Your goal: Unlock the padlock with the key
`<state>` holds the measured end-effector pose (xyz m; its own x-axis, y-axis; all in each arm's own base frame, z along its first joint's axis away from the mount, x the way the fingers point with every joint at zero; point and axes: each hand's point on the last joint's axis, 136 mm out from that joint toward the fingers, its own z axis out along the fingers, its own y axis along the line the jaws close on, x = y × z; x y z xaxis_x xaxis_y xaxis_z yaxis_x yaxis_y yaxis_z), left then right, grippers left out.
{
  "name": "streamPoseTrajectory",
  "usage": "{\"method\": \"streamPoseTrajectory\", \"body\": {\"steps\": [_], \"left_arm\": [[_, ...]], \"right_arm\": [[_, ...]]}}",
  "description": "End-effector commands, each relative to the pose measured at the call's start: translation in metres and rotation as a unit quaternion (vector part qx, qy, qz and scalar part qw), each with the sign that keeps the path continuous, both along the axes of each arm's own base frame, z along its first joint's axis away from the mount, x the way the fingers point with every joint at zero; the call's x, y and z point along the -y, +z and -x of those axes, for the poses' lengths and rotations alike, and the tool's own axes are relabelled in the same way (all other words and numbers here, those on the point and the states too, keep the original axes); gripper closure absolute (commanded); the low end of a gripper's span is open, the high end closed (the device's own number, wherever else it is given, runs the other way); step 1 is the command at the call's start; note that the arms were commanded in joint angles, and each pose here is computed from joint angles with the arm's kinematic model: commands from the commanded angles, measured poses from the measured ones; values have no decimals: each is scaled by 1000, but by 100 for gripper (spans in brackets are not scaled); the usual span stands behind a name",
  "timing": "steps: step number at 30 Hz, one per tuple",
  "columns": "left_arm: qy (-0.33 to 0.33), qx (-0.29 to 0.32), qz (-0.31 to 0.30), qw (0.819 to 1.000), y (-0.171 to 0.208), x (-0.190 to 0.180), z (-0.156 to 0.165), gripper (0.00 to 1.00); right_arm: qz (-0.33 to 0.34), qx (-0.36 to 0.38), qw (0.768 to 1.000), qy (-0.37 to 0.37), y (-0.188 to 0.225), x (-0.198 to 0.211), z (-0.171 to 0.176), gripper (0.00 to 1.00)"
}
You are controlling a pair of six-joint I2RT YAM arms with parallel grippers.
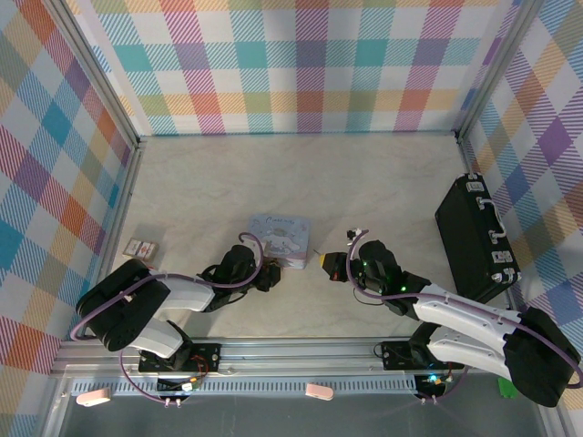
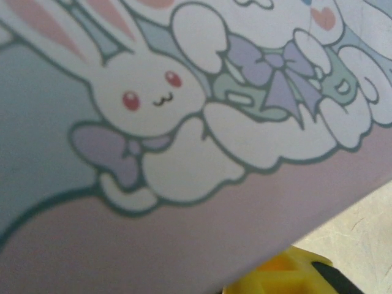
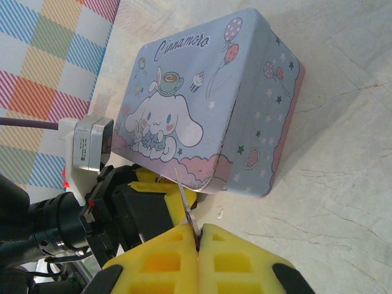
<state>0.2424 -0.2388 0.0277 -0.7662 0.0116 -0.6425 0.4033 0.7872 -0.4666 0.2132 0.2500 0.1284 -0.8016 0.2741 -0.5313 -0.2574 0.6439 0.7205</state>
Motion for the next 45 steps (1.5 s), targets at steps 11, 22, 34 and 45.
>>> {"method": "streamPoseTrajectory", "body": {"steps": [11, 22, 34, 45], "left_arm": [[-12, -9, 19, 1000, 16, 11, -4, 87], [1, -72, 19, 997, 45, 29, -16, 87], [39, -128, 24, 991, 48, 45, -38, 88], [149, -182, 22, 972, 25, 13, -63, 90]], "right_arm": [[19, -11, 999, -34, -5, 10, -4, 100], [0, -33, 999, -38, -10, 13, 2, 100], [-18, -59, 997, -45, -13, 13, 5, 100], [-49, -99, 992, -54, -24, 5, 5, 100]]}}
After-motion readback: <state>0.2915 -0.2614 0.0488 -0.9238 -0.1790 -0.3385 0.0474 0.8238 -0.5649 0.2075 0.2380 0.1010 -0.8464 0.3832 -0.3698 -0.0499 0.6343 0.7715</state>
